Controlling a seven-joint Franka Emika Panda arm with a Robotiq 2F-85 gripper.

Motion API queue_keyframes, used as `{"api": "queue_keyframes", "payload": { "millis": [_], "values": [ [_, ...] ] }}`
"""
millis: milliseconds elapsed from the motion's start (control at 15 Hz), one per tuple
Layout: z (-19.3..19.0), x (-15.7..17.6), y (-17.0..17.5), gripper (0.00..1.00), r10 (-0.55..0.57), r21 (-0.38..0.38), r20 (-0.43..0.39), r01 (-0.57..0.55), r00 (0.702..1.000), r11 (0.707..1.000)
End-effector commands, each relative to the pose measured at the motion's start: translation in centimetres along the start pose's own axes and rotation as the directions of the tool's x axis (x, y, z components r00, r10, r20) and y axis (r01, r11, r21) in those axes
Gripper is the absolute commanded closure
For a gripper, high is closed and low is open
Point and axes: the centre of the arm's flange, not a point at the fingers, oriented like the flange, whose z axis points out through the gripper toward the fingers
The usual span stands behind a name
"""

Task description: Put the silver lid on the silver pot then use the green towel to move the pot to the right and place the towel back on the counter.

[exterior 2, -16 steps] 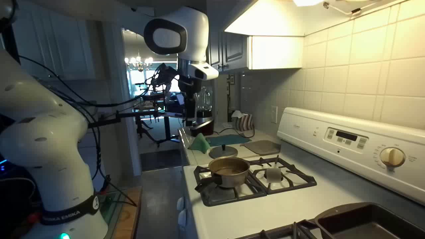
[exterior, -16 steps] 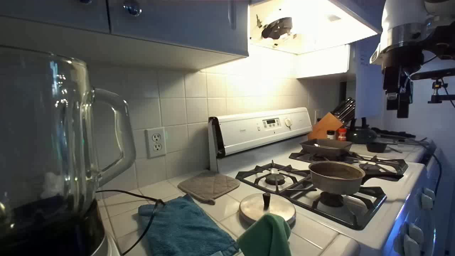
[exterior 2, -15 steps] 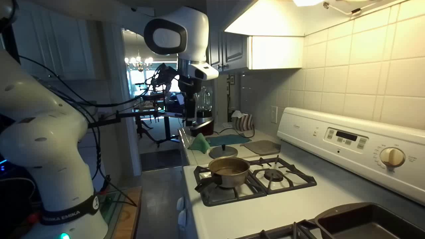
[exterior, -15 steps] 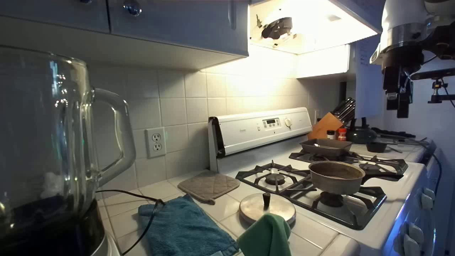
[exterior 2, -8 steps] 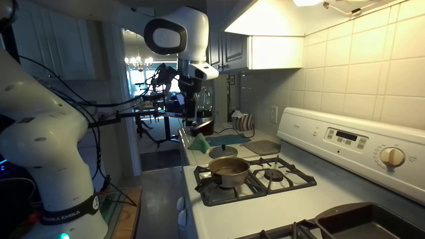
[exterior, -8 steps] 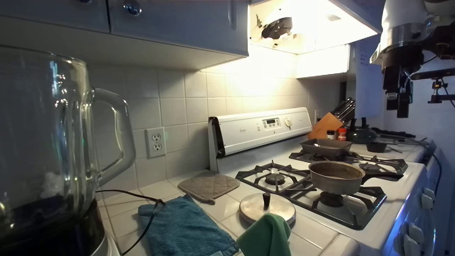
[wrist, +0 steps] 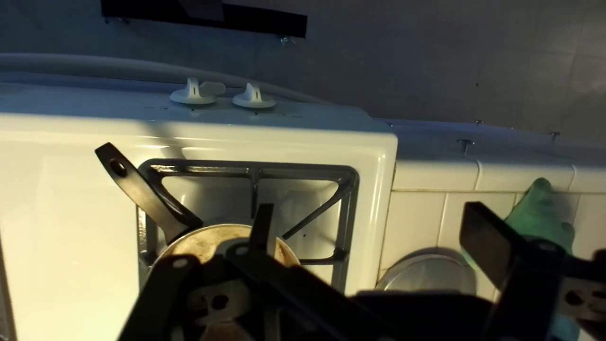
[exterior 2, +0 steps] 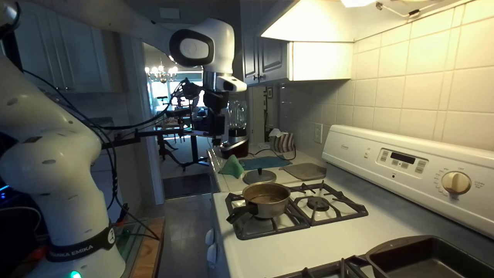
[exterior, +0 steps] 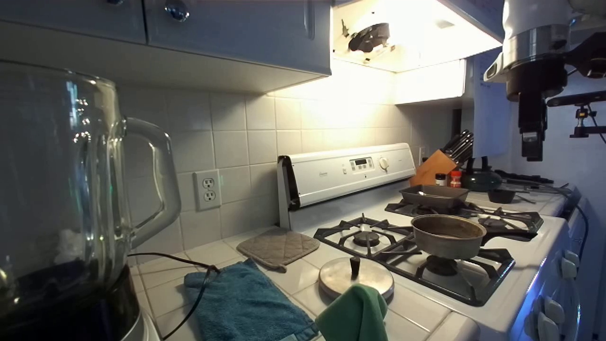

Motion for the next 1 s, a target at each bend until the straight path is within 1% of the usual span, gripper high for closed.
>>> {"api": "queue_keyframes", "payload": {
  "millis": [0, 333, 667, 933],
  "values": [
    [0.8, 1.1, -3.9, 0.0, -0.135, -0.051, 0.021, 0.136, 0.991, 0.989],
    [1.3, 3.3, -7.9, 0.0, -0.287, -0.093, 0.009, 0.286, 0.958, 0.954],
    [3.0, 6.0, -11.6, 0.0, -0.398, -0.133, -0.013, 0.393, 0.917, 0.91],
    [5.7, 7.6, -15.6, 0.0, -0.486, -0.118, -0.024, 0.481, 0.873, 0.869]
  ]
}}
